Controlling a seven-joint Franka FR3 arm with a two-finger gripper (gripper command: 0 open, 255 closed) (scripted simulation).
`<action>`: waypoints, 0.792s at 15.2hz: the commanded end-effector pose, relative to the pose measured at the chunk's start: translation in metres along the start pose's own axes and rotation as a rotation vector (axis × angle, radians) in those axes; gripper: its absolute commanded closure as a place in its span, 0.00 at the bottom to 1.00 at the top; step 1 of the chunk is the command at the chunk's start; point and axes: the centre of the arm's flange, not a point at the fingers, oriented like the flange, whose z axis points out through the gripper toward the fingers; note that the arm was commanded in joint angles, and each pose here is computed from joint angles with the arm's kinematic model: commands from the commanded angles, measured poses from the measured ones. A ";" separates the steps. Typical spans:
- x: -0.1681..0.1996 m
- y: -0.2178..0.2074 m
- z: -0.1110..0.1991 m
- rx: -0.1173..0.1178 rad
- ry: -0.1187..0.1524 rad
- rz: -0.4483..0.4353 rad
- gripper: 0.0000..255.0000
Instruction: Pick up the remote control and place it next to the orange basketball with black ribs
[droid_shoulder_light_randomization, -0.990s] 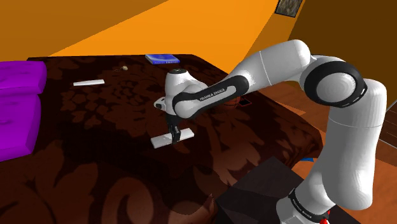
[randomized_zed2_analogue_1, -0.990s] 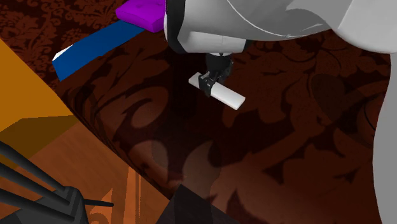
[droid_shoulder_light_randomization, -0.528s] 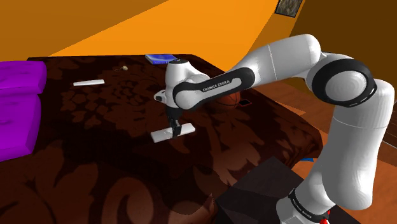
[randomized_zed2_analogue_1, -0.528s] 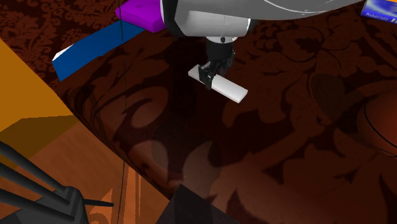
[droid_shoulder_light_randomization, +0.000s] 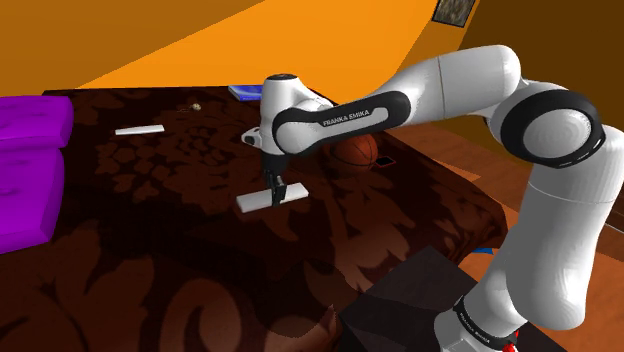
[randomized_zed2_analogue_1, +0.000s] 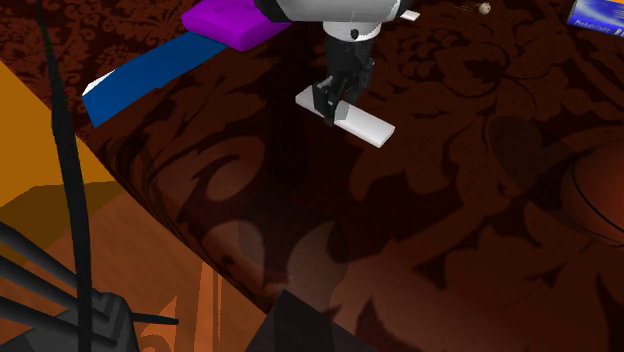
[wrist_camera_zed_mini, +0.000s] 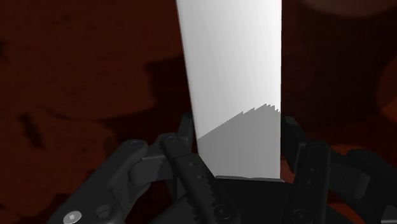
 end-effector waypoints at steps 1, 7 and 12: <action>-0.001 -0.002 -0.011 0.000 0.000 0.000 1.00; -0.001 -0.002 -0.043 0.000 0.000 0.000 1.00; -0.001 -0.003 -0.069 0.000 0.000 0.000 1.00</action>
